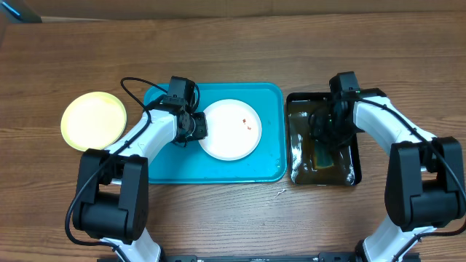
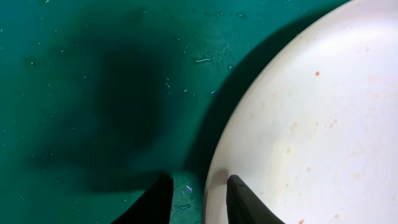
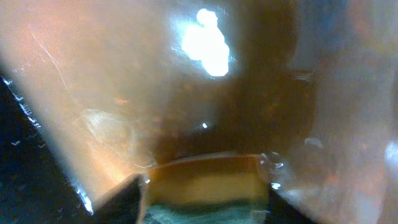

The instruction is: Clean dirty plates on tray and stack at the side

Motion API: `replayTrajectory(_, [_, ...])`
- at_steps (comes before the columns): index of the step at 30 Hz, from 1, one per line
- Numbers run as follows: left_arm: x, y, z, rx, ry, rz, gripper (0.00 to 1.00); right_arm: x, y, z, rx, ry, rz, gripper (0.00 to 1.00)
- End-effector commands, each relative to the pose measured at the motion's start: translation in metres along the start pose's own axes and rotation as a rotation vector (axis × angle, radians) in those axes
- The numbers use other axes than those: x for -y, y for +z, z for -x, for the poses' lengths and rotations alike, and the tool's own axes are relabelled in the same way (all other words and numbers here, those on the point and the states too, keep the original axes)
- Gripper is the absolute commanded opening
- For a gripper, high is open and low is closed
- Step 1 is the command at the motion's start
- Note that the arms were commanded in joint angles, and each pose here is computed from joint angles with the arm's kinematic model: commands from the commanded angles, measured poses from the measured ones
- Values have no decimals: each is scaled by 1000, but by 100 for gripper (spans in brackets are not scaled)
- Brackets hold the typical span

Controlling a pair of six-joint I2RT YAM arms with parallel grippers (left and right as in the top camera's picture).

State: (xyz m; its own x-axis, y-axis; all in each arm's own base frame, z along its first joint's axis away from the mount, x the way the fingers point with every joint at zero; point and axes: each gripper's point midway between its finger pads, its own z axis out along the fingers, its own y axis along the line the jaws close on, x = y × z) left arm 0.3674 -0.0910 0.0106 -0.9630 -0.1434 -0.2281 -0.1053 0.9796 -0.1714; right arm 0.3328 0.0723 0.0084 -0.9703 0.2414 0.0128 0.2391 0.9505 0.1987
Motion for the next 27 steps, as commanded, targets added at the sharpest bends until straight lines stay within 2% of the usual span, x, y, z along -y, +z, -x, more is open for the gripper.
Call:
replayTrajectory(1, [-3, 5, -5, -16, -8, 16, 31, 3, 4, -3, 1, 1, -5, 4])
replayTrajectory(3, [-3, 5, -5, -17, -8, 16, 31, 1, 4, 1, 15, -2, 1, 4])
replayTrajectory(4, [-3, 5, -6, -17, -8, 16, 31, -2, 1, 4, 20, -4, 13, 20])
replayTrajectory(5, [-3, 5, -6, -17, -8, 16, 32, -5, -3, 6, 21, -3, 26, 46])
replayTrajectory(6, [-3, 5, -6, -17, -8, 16, 35, -8, -7, 9, 22, -2, 33, 64])
replayTrajectory(7, [-3, 5, -5, -17, -8, 16, 37, -10, -13, 11, 21, -1, 39, 72])
replayTrajectory(9, [-3, 5, -5, -17, -8, 16, 37, -13, -23, 13, 14, -1, 35, 76])
replayTrajectory(14, [-3, 5, -5, -17, -8, 16, 39, -8, -31, -5, -71, 5, 2, 77])
replayTrajectory(16, [-3, 5, -5, -16, -8, 16, 40, -2, -27, -18, -117, 14, -14, 72])
replayTrajectory(22, [-3, 5, -4, -11, -8, 14, 40, 7, -3, -33, -136, 13, -26, 70])
replayTrajectory(26, [-3, 5, -5, -13, -8, 14, 30, 9, 8, -33, -113, 8, -13, 57])
replayTrajectory(27, [-3, 5, -5, -14, -8, 14, 29, 6, 7, -34, -120, 9, 2, 41])
